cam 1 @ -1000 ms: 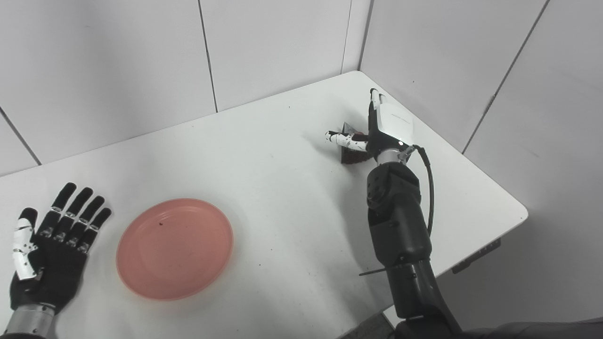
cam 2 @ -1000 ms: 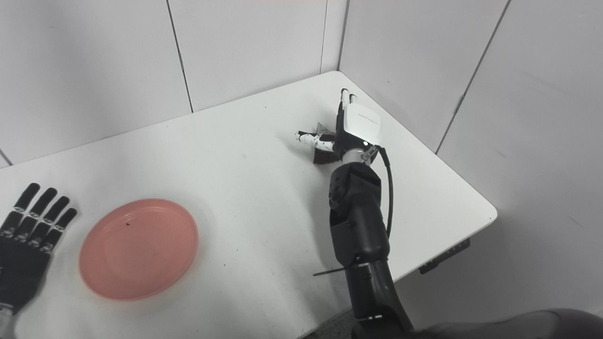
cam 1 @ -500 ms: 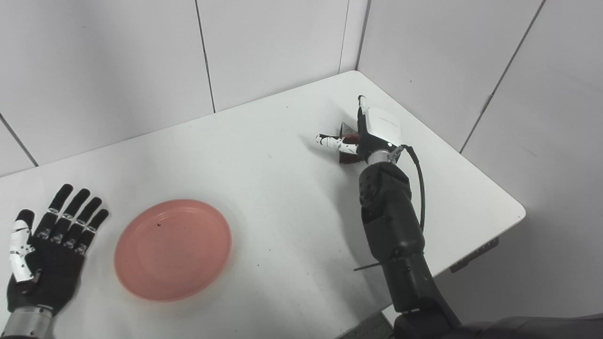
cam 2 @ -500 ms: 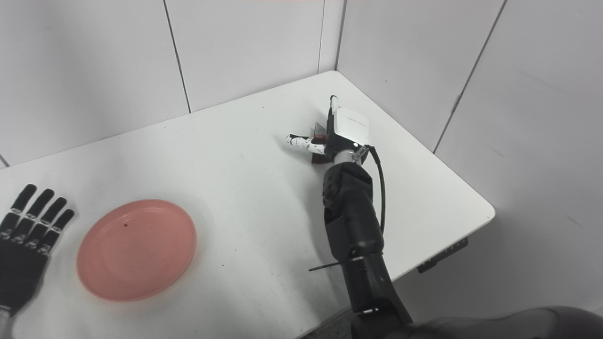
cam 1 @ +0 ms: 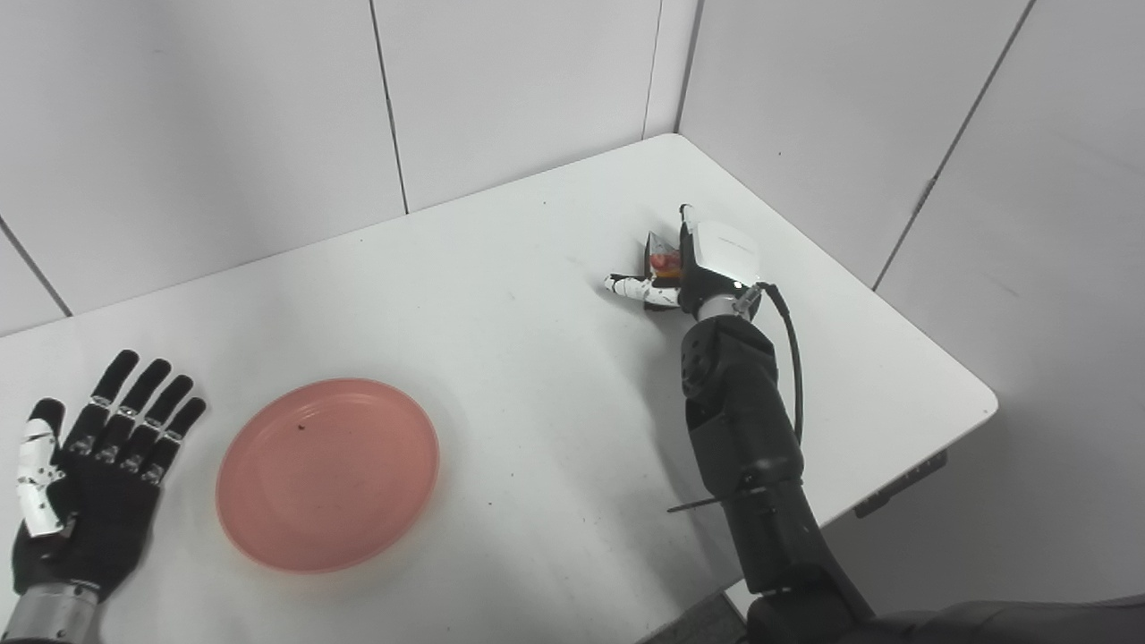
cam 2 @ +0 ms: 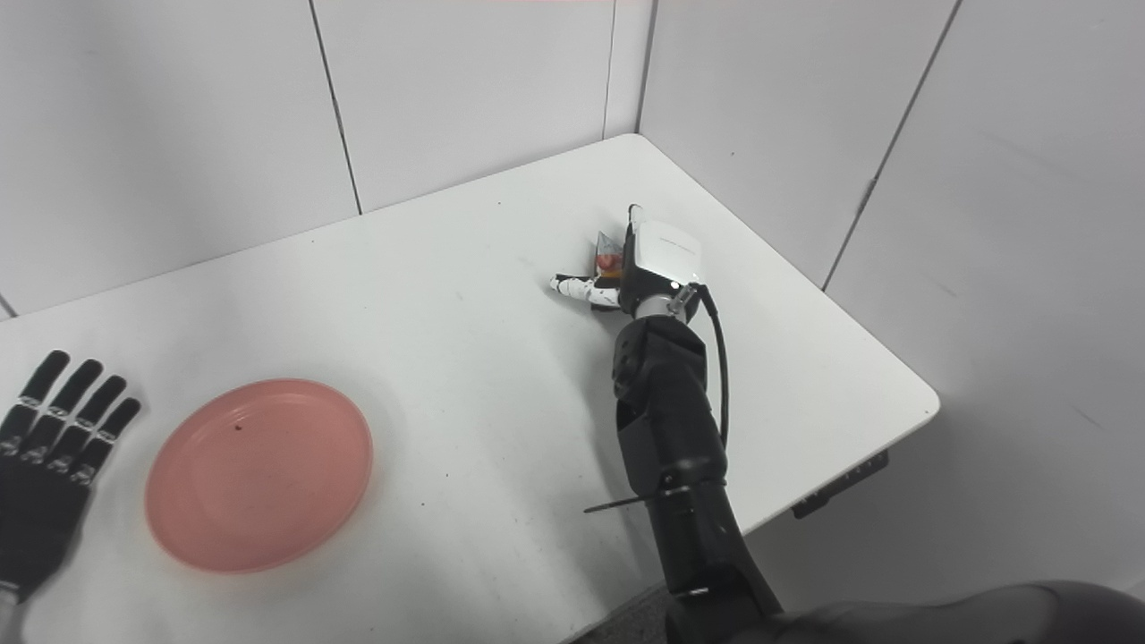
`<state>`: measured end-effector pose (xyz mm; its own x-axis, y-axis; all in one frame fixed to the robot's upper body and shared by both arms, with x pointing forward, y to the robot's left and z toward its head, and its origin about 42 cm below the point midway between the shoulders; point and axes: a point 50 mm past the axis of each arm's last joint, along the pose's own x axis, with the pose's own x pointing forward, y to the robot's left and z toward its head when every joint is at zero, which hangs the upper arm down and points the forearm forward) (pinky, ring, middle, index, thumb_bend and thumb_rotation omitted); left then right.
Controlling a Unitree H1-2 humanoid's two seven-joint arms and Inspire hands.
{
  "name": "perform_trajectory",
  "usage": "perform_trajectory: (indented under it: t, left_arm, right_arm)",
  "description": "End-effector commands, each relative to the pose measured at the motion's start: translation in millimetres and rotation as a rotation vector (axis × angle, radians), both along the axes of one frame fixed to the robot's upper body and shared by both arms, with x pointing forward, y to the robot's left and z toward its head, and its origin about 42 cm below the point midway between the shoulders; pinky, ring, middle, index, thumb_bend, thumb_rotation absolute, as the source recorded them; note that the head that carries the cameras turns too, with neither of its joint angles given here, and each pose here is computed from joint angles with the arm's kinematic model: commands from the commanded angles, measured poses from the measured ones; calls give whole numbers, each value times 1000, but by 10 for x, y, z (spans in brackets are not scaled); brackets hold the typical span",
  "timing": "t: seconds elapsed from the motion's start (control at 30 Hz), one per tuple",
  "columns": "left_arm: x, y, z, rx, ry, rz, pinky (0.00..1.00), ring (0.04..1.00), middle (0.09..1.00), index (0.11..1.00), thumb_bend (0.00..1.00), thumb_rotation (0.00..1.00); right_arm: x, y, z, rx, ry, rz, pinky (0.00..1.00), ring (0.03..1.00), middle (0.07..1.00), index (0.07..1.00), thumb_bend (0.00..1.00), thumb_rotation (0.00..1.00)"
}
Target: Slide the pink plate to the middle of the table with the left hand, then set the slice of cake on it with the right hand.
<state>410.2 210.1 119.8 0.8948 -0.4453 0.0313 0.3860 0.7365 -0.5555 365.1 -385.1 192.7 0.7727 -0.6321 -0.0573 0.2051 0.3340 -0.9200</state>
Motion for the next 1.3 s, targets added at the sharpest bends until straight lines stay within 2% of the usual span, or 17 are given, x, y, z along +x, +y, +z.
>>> perform_trajectory:
  t: [0.0,0.13,0.23,0.3,0.33,0.37,0.4,0.43,0.47,0.5,0.53,0.57,0.6,0.63,0.7,1.27]
  left_arm:
    - [-195,135,-357,53,158,21,865,857,860,857,378,1000]
    - [-195,139,-361,48,156,17,874,865,866,862,377,1000]
    - [-196,141,-362,46,155,18,874,865,867,863,376,1000]
    - [-199,139,-360,47,157,21,866,859,861,857,377,1000]
    - [-200,138,-359,48,157,22,863,856,858,854,377,1000]
    - [-201,136,-357,50,157,23,862,855,857,853,378,1000]
    - [-202,135,-356,51,155,23,860,853,854,851,379,1000]
    - [-203,134,-355,51,155,23,861,854,854,851,379,1000]
    - [-204,134,-355,50,155,23,862,854,853,850,379,1000]
    - [-204,133,-355,50,156,23,863,853,852,850,380,1000]
    - [-205,130,-354,51,157,26,861,852,851,848,381,1000]
    - [-207,128,-353,51,158,27,859,852,850,846,381,1000]
    - [-207,127,-354,52,155,25,859,851,850,845,381,1000]
    - [-207,126,-355,52,153,23,865,857,856,850,381,1000]
    - [-205,127,-357,53,150,20,868,859,860,856,381,1000]
    - [-217,75,-359,54,148,17,866,861,862,855,380,1000]
  right_arm:
    - [59,-59,233,-48,-56,-21,733,856,924,964,1000,673]
    - [60,-86,217,-46,-51,-27,772,874,930,945,1000,634]
    - [64,-99,205,-44,-45,-31,763,866,916,926,999,624]
    - [66,-98,201,-33,-52,-35,703,833,889,901,991,604]
    - [65,-95,202,-26,-60,-37,653,803,870,887,973,539]
    - [59,-88,205,-11,-86,-35,636,793,863,882,967,517]
    - [56,-84,205,1,-114,-33,521,671,768,844,934,404]
    - [52,-79,207,9,-135,-27,338,443,555,809,901,302]
    - [49,-77,210,10,-144,-21,249,340,457,772,868,245]
    - [49,-76,211,8,-148,-16,217,305,425,754,853,222]
    - [39,-71,221,2,-159,-2,204,284,397,596,657,169]
    - [31,-70,224,0,-170,11,198,273,380,531,577,146]
    - [19,-68,222,1,-183,26,196,270,375,515,557,141]
    - [9,-65,220,3,-192,37,227,312,417,527,534,46]
    - [-1,-60,214,7,-203,47,241,326,434,535,524,9]
    - [-23,-92,247,5,-231,44,263,346,438,529,524,0]
